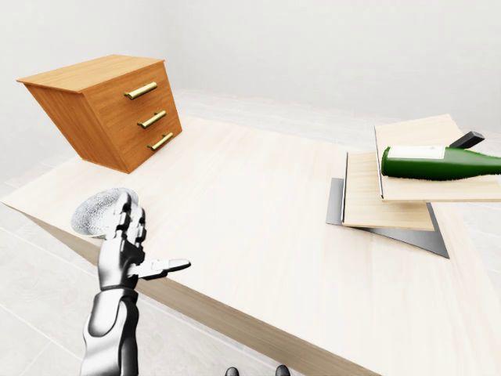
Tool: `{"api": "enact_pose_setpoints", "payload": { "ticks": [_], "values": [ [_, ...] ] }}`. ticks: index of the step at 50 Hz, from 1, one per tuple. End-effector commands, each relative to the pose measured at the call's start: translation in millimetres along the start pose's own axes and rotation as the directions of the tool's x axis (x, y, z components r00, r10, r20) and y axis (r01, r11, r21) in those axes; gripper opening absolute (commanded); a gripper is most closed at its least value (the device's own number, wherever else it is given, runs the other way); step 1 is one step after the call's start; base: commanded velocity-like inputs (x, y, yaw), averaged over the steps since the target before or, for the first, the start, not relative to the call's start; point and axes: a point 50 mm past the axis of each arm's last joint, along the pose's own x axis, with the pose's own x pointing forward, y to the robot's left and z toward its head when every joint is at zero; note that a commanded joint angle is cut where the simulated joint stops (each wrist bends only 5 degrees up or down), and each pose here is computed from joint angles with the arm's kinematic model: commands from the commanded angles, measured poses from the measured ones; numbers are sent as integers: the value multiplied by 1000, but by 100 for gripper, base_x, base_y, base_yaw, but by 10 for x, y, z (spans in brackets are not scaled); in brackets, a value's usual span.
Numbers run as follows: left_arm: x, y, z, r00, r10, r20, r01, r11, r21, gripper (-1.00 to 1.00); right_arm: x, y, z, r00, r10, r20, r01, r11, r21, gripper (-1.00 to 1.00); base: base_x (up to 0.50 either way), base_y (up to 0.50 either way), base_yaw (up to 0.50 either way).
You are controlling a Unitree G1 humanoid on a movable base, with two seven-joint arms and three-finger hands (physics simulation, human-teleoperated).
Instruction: Put the wine bottle on the wine rack.
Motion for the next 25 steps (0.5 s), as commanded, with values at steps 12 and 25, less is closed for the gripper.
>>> {"api": "enact_pose_setpoints", "payload": {
  "ticks": [12,25],
  "values": [
    [1,-14,-9,1000,-5,-4,5,1000,0,100,-142,356,359,985,129,112,-132,991,21,100,0,0,0],
    [7,-28,-4,1000,-10,-2,10,1000,1,100,-228,628,612,970,191,151,-210,970,124,100,0,0,0]
  ]
}}
